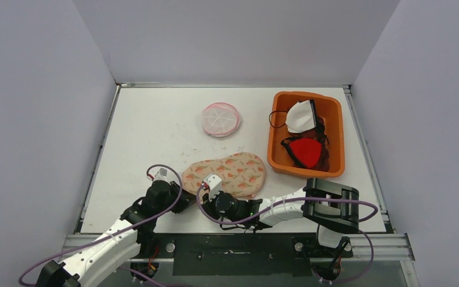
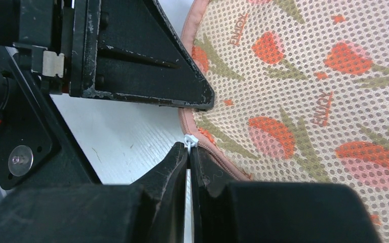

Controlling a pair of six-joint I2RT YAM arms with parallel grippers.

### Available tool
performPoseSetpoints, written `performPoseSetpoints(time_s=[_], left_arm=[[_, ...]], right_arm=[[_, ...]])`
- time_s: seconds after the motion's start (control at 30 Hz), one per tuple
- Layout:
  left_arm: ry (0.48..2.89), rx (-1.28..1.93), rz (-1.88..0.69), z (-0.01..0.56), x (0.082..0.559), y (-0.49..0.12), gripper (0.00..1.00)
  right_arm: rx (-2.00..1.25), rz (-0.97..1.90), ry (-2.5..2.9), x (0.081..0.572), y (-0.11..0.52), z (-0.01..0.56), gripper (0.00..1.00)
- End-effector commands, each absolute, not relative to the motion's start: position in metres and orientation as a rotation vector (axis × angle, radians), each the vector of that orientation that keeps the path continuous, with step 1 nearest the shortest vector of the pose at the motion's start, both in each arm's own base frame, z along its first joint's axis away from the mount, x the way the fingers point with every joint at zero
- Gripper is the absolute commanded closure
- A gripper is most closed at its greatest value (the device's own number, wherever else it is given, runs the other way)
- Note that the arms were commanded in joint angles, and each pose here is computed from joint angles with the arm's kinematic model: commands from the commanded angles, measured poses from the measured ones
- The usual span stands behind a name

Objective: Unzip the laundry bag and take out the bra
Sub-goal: Unzip the laundry bag at the center of the board.

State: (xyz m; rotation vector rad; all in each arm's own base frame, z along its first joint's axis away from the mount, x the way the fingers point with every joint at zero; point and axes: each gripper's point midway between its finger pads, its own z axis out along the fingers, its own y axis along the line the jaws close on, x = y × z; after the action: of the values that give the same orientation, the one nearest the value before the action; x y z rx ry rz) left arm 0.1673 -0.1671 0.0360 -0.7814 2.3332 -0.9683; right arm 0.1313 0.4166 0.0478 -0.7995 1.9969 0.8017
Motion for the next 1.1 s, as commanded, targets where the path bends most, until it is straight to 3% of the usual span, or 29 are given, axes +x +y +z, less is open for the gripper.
performPoseSetpoints(time_s=[0.0, 0.07, 0.67, 1.07], left_arm=[[2.213, -0.777, -0.952, 0.062, 0.192, -0.166, 0.94], [2.205, -0.788, -0.925, 0.061, 0.194, -0.162, 1.0], [2.22, -0.733, -0.812, 0.061, 0.195, -0.149, 1.0], [2.23, -0.695, -0.673, 0.073, 0.219, -0.14, 1.0]], right_arm=[[-0.76, 0.866, 1.922, 0.13, 0.426, 0.078, 0.95], [-0.764, 0.838, 1.93, 0.131, 0.42, 0.077, 0.95], [-0.641, 0.596, 1.996, 0.154, 0.354, 0.067, 0.95], [-0.695, 0.586, 1.969, 0.141, 0.334, 0.065, 0.95]])
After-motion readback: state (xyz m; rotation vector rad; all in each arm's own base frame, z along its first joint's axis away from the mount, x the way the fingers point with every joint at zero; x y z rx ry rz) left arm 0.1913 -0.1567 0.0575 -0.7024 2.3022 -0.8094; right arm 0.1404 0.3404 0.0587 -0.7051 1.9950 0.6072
